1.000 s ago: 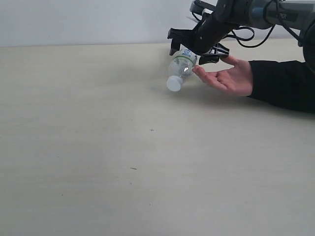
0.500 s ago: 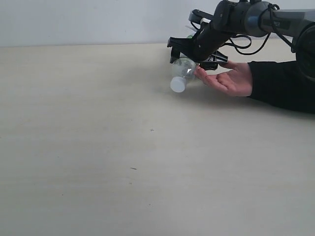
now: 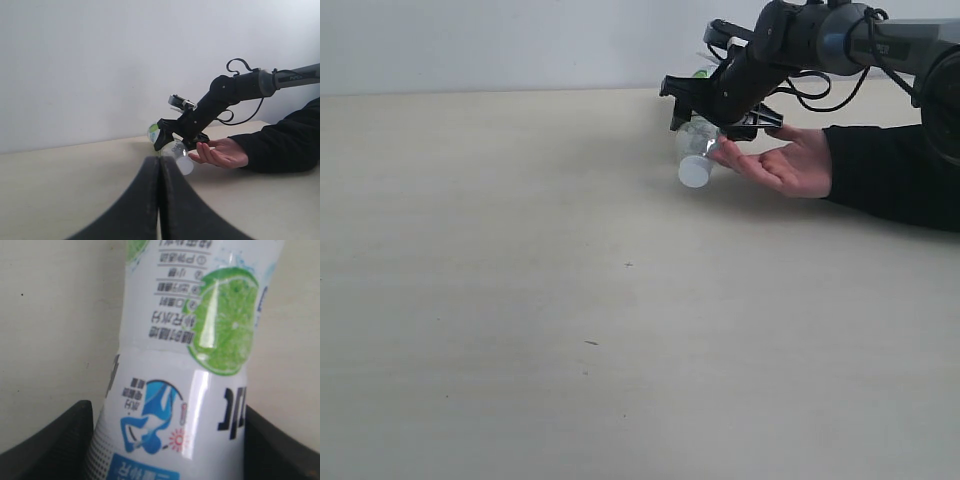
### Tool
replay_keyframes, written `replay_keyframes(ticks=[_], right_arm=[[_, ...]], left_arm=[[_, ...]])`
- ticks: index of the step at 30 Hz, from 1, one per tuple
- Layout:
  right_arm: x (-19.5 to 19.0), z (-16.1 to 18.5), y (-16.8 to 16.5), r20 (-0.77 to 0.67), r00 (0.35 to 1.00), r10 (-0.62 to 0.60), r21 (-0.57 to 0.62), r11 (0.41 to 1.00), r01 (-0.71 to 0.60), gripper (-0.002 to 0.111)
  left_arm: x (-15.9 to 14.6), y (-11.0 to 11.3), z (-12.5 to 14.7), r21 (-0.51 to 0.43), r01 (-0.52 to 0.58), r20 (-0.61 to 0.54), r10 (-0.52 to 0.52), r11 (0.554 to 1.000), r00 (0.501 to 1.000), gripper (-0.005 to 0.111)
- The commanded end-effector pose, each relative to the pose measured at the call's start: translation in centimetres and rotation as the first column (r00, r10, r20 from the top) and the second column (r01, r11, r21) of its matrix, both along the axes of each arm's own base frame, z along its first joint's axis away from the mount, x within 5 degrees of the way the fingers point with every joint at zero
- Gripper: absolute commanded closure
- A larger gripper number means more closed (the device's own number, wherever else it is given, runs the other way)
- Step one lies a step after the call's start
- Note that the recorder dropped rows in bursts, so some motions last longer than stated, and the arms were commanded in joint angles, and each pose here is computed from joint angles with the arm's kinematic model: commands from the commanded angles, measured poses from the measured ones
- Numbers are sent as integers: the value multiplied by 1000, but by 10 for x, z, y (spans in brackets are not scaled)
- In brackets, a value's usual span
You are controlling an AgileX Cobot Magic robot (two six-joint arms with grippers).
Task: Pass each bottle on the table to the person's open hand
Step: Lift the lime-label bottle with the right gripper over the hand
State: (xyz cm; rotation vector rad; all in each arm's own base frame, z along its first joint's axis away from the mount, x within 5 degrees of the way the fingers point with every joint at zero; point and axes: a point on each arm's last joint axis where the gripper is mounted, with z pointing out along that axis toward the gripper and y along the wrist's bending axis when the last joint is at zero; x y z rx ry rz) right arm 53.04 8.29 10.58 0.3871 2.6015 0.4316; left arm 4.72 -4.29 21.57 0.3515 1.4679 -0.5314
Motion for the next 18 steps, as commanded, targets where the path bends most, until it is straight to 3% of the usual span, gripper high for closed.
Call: replay_keyframes(ticks=[1, 18], right_arm=[[1, 3, 0, 17, 1000, 11, -12, 1000, -10, 108], [0, 29, 0, 53, 998, 32, -17, 999, -31, 108]], left_arm=[[0, 0, -1, -4, -1, -2, 1, 1000, 1000, 107], [0, 0, -1, -4, -1, -2, 1, 1000, 1000, 107]])
